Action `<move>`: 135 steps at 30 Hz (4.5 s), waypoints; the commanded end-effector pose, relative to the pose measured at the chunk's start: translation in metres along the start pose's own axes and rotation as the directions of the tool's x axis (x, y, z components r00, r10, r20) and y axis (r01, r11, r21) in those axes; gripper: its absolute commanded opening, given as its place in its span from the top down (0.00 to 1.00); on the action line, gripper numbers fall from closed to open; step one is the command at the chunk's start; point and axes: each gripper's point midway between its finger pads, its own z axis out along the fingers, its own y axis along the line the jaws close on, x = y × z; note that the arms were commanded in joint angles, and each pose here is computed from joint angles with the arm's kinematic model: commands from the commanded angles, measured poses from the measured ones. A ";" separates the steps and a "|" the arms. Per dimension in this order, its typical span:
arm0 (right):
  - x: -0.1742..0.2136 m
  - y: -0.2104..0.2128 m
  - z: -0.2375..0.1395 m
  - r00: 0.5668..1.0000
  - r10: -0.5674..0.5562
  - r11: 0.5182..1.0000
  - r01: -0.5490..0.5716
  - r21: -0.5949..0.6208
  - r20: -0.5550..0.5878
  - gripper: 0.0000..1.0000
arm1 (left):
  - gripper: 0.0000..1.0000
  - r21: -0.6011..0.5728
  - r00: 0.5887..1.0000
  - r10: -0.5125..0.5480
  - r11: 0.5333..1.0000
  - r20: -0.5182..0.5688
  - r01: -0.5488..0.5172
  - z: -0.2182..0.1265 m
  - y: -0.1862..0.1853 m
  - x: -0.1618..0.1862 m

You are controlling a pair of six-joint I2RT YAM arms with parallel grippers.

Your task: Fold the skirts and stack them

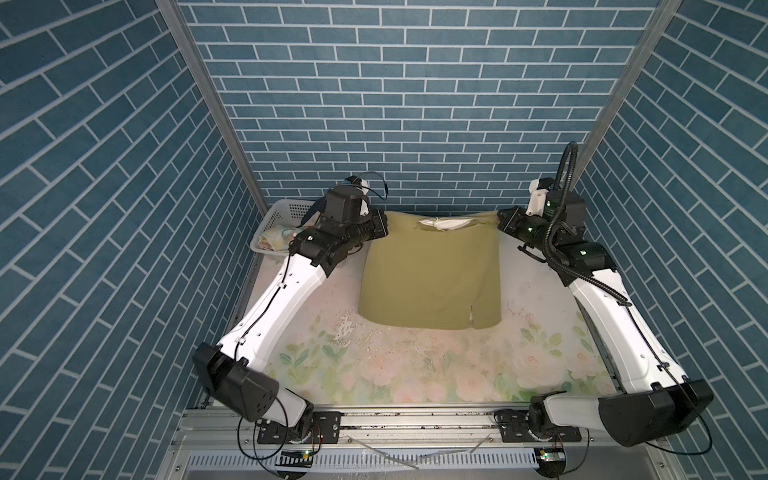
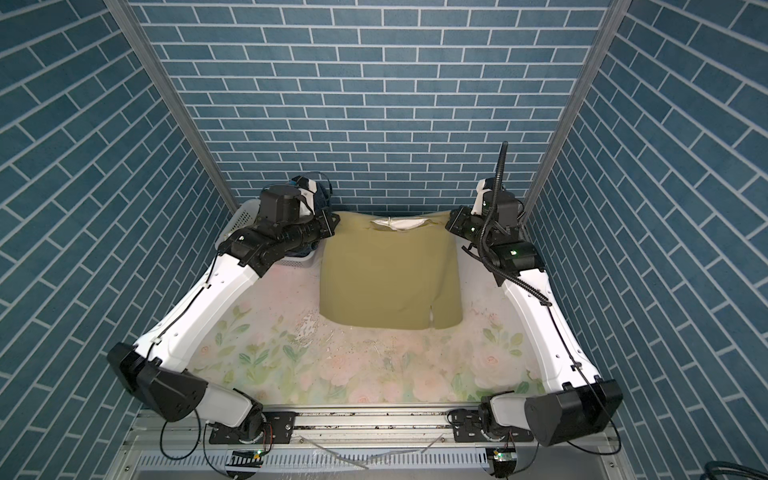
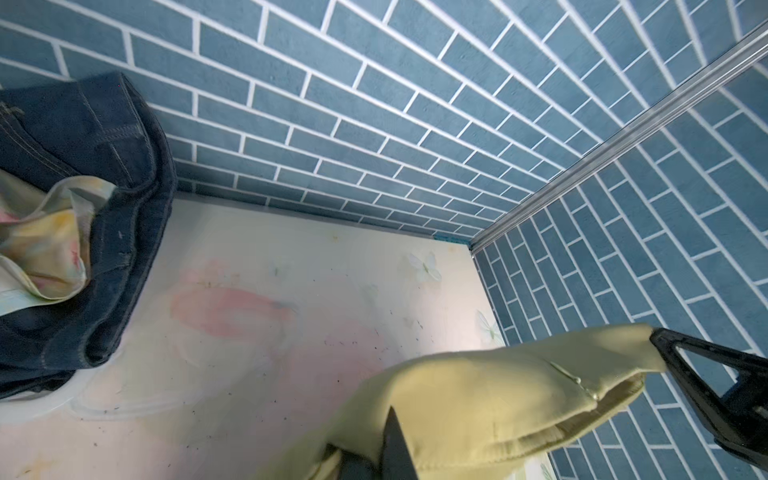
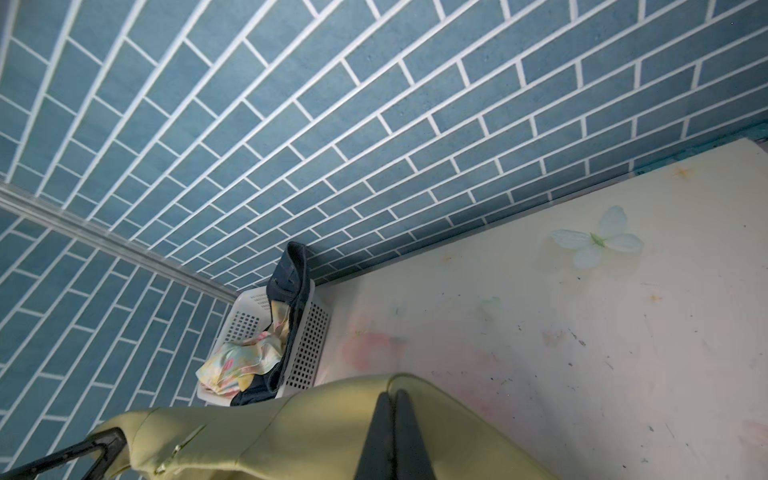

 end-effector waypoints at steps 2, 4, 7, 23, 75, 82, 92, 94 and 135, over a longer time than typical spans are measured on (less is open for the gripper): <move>-0.072 0.032 -0.050 0.980 -0.025 0.998 0.037 -0.059 0.196 1.00 | 1.00 0.146 0.994 0.033 0.988 0.105 -0.048 -0.028 -0.048 -0.054; -0.075 0.029 -0.059 0.978 -0.033 0.998 0.044 -0.050 0.208 1.00 | 1.00 0.173 0.992 0.041 0.983 0.120 -0.061 -0.033 -0.058 -0.062; -0.061 0.016 -0.068 0.980 -0.032 0.999 0.039 -0.029 0.199 1.00 | 1.00 0.208 0.992 0.048 0.975 0.113 -0.071 -0.035 -0.064 -0.056; 0.265 -0.193 -0.058 0.943 0.219 0.932 -0.126 0.339 -0.252 1.00 | 1.00 -0.038 0.922 -0.037 0.999 -0.385 0.024 0.046 0.089 0.293; 0.231 -0.127 0.011 0.907 0.048 0.971 0.057 0.234 -0.418 1.00 | 0.74 -0.179 0.856 -0.035 0.982 -0.516 -0.068 0.085 0.133 0.352; 0.237 -0.064 0.038 0.902 -0.036 0.985 0.106 0.139 -0.429 1.00 | 0.86 -0.175 0.857 -0.043 0.983 -0.513 -0.055 0.086 0.136 0.358; 0.298 0.055 0.078 0.893 -0.096 0.995 0.100 -0.015 -0.440 1.00 | 0.87 -0.169 0.871 -0.053 0.985 -0.488 -0.035 0.079 0.141 0.360; 0.313 0.068 0.079 0.886 -0.114 0.993 0.112 -0.031 -0.449 1.00 | 0.87 -0.177 0.869 -0.062 0.984 -0.491 -0.030 0.075 0.146 0.364; 0.183 -0.132 -0.066 0.974 0.020 0.920 0.070 0.387 -0.224 0.17 | 0.05 0.308 0.699 0.466 0.885 -0.543 -0.350 0.050 0.002 0.356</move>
